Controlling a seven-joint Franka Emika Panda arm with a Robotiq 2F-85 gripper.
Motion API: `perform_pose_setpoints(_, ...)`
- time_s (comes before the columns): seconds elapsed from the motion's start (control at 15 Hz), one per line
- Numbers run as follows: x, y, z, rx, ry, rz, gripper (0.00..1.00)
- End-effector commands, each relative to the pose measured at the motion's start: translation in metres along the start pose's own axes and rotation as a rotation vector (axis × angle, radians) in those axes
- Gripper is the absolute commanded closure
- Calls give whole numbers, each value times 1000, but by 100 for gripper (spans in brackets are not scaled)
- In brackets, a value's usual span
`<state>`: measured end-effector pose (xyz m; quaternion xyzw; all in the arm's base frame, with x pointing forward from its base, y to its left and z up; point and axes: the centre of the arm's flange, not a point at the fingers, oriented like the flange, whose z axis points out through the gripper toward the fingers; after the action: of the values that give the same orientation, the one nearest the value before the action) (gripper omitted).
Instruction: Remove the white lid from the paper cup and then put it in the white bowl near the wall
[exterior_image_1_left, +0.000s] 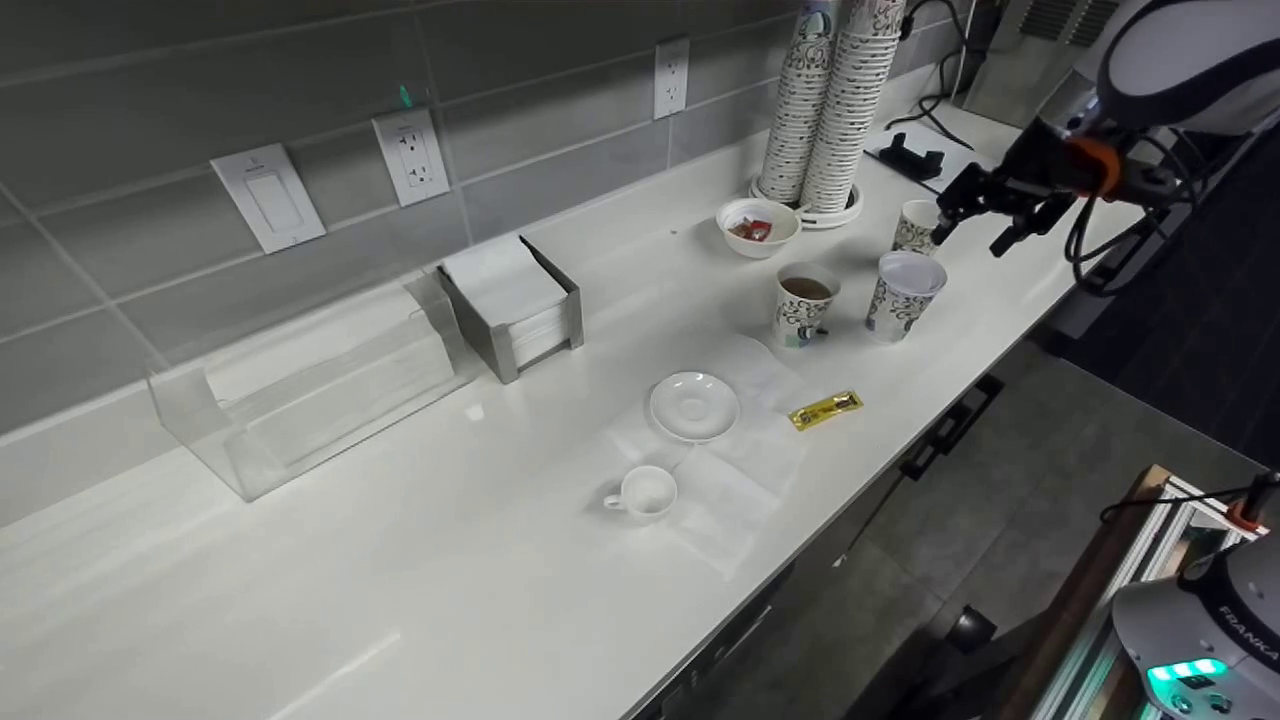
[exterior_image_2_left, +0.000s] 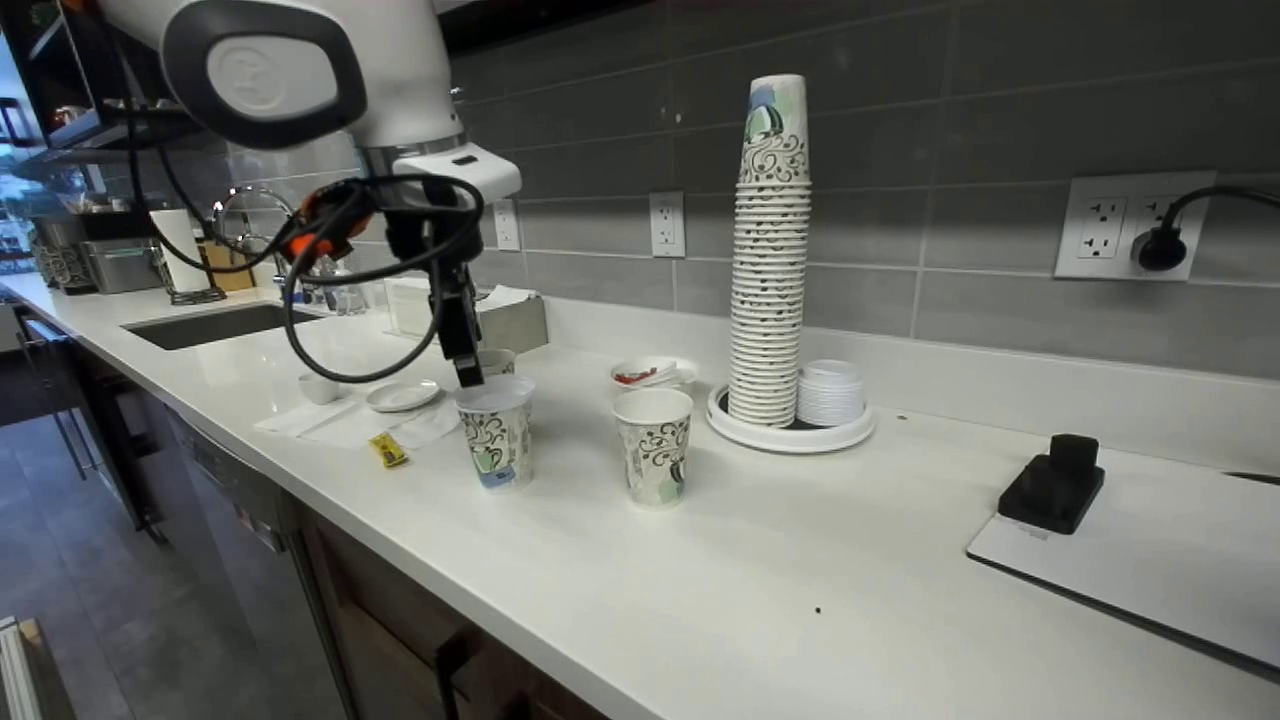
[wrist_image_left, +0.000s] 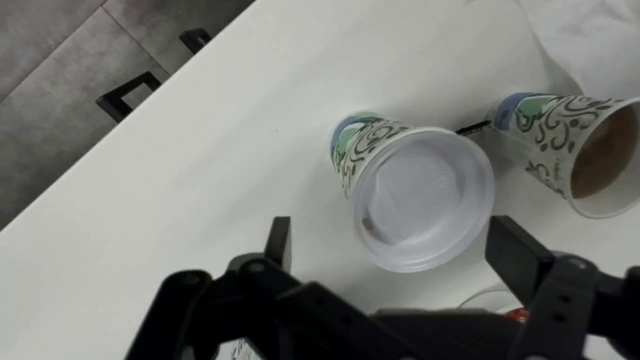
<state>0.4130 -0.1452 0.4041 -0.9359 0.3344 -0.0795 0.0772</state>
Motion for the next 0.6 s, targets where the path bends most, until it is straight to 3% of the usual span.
perform_pose_setpoints(0.0,22,-2,28,-26,-34,70,5)
perform_pose_setpoints(0.2,26,8,32,-15,-73,52,29)
perform_pose_setpoints(0.53,32,3,31,-8,-40,77,62)
